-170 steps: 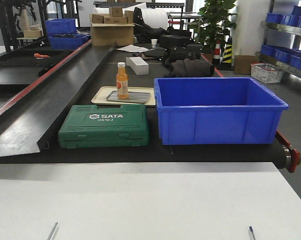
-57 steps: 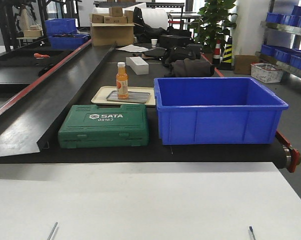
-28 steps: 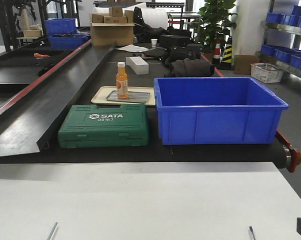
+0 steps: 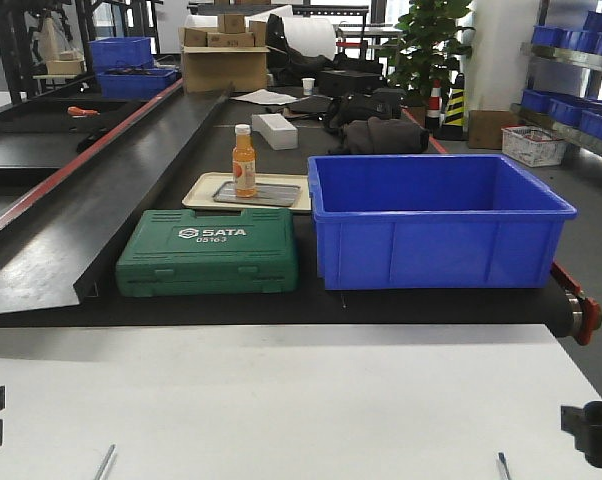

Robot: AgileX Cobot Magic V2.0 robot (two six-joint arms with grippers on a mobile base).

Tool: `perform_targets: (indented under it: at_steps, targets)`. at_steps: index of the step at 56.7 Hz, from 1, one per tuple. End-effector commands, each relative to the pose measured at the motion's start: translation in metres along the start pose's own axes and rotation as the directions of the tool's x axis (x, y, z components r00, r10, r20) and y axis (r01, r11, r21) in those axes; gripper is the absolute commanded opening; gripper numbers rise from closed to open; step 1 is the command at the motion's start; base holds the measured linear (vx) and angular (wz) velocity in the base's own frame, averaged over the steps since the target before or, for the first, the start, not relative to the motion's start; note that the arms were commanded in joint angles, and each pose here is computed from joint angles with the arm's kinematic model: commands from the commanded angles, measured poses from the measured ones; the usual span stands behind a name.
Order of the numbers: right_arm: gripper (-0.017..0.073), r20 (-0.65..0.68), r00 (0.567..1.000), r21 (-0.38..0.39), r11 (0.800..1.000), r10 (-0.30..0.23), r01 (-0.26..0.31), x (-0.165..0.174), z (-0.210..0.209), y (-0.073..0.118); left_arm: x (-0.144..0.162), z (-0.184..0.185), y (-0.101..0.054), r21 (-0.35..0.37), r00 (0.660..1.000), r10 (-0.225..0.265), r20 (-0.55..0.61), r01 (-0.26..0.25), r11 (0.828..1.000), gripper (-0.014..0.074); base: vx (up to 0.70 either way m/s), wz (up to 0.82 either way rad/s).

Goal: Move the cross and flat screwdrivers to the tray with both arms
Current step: 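Lower both grippers open around the black-green screwdriver handles on the table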

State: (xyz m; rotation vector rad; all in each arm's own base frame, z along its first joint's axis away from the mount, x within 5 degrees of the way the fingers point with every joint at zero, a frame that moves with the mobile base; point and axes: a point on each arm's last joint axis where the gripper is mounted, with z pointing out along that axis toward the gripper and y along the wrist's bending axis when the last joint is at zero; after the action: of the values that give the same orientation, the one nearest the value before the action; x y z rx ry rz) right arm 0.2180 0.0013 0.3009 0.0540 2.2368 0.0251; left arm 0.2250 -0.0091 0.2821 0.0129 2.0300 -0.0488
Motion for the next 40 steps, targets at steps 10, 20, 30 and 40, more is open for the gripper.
perform_targets:
  at_steps: [10,20,30,40]
  targets:
    - [0.0573,-0.372,0.928,0.011,1.0,-0.003,0.008,-0.035,0.059,0.003,-0.017,0.0,-0.001,0.003,0.995,-0.027,0.098,0.026,1.0,0.0566,0.0,0.0]
    - [0.0548,-0.485,0.874,-0.001,0.999,0.032,-0.037,-0.038,0.111,0.007,-0.015,0.001,-0.001,0.004,0.997,-0.027,0.075,0.026,1.0,0.0566,0.0,0.0]
    - [0.0548,-0.59,0.807,0.008,0.999,0.039,-0.042,-0.019,0.151,0.006,-0.012,0.001,-0.001,0.004,0.998,-0.026,0.051,0.026,1.0,0.0566,0.0,0.0]
    - [0.0548,-0.679,0.732,0.019,0.999,0.045,-0.043,0.005,0.178,0.006,-0.012,0.001,-0.001,0.004,0.998,-0.026,0.051,0.026,1.0,0.0566,0.0,0.0]
